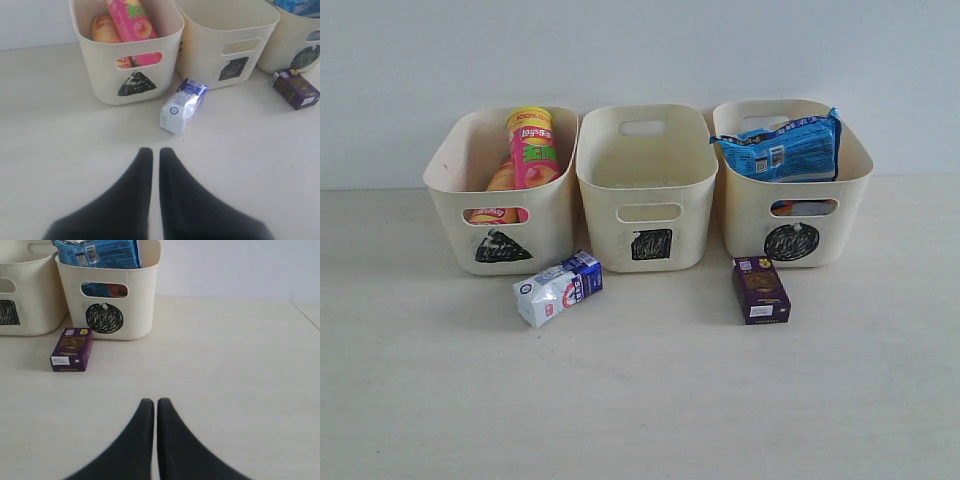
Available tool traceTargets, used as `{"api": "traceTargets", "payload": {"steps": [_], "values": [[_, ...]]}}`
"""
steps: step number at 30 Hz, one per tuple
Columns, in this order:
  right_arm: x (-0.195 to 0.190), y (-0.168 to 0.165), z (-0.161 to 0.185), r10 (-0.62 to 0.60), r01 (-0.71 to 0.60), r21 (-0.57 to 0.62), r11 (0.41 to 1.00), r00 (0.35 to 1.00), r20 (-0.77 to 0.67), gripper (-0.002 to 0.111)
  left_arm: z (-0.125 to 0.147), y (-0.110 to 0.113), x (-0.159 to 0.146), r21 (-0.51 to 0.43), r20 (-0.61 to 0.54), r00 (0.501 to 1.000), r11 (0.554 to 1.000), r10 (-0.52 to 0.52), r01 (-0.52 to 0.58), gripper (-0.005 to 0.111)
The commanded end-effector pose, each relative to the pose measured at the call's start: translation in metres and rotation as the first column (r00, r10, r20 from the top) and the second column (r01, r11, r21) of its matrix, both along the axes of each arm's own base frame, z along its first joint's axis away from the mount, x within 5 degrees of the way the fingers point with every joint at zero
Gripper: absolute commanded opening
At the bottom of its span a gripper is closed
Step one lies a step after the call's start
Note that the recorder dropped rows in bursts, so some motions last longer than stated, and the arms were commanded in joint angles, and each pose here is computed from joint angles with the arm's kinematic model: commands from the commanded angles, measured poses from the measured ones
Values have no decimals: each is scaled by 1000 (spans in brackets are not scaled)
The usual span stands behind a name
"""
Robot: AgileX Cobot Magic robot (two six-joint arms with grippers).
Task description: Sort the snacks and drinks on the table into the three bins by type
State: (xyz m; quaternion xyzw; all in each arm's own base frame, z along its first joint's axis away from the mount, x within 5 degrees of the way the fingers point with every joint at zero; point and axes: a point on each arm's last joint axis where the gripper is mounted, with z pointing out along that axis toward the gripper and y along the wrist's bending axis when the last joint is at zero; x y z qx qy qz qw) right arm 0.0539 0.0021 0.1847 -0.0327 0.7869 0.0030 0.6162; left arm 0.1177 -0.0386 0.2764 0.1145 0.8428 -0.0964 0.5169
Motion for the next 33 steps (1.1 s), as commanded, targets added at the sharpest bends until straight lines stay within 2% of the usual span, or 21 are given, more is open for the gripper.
{"api": "traceTargets", "payload": {"steps": [1, 7, 12, 18, 27, 33], "values": [[0, 0, -1, -8, 8, 0, 1000, 1000, 9, 0, -9, 11, -16, -13, 95, 994, 999, 47, -46, 4], [0, 0, -1, -8, 8, 0, 1000, 1000, 9, 0, -24, 28, -41, -21, 197, 965, 985, 170, -169, 4], [0, 0, -1, -8, 8, 0, 1000, 1000, 9, 0, -39, 34, -52, -26, 232, 943, 971, 237, -238, 4], [0, 0, -1, -8, 8, 0, 1000, 1000, 9, 0, -56, 34, -55, -7, 294, 929, 973, 224, -233, 4], [0, 0, -1, -8, 8, 0, 1000, 1000, 9, 0, -80, 35, -62, -19, 310, 923, 972, 228, -234, 4], [0, 0, -1, -8, 8, 0, 1000, 1000, 9, 0, -86, 35, -63, -19, 301, 924, 971, 235, -240, 4]]}}
